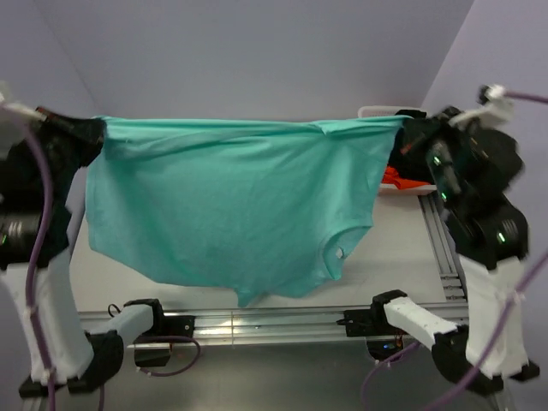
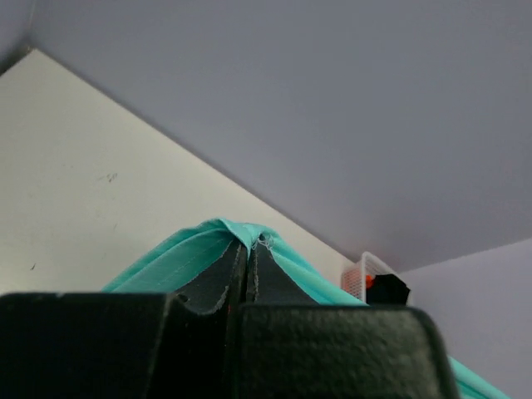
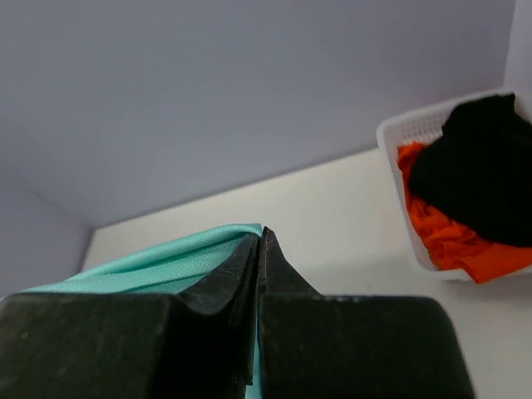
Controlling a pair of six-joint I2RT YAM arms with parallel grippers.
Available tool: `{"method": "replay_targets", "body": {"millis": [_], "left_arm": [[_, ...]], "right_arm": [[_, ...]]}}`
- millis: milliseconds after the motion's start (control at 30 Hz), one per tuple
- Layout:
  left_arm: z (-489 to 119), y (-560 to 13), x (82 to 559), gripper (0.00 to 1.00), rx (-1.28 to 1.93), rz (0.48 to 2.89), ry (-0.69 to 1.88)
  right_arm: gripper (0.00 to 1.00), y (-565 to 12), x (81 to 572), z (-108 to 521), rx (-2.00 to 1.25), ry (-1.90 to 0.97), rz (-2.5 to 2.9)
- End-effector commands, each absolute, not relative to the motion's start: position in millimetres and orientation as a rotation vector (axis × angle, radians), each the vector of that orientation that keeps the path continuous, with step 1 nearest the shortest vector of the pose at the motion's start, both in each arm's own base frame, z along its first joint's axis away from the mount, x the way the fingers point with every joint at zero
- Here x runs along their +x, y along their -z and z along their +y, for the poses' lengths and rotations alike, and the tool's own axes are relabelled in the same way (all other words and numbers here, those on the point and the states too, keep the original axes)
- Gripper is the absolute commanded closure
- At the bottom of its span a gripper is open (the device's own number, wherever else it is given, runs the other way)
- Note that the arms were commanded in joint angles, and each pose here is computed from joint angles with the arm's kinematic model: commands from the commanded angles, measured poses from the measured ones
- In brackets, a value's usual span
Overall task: Fold and stack the t-shirts
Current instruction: Flatten out the tshirt
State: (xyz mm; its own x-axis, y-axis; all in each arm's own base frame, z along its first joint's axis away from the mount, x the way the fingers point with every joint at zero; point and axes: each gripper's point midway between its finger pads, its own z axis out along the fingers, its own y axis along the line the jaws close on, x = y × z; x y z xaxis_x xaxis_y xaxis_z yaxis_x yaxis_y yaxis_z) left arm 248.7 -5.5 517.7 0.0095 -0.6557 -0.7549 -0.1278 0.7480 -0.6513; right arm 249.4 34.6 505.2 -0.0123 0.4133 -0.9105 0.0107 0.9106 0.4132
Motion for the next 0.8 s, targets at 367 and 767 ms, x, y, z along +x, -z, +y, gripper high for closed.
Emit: {"method": "replay_targets", "body": {"millis": [367,767], "left_arm": [[52,-294,505,0.89,-1.145,1.915,0.396],[91,-250,629,0.01,-1.164,1.772,0.611]], "right_arm": [[1.0,-350,512,86,0.449,-0.187,1.986],[0.0,-262,630,83,0.471,-0.097,1.953]]}}
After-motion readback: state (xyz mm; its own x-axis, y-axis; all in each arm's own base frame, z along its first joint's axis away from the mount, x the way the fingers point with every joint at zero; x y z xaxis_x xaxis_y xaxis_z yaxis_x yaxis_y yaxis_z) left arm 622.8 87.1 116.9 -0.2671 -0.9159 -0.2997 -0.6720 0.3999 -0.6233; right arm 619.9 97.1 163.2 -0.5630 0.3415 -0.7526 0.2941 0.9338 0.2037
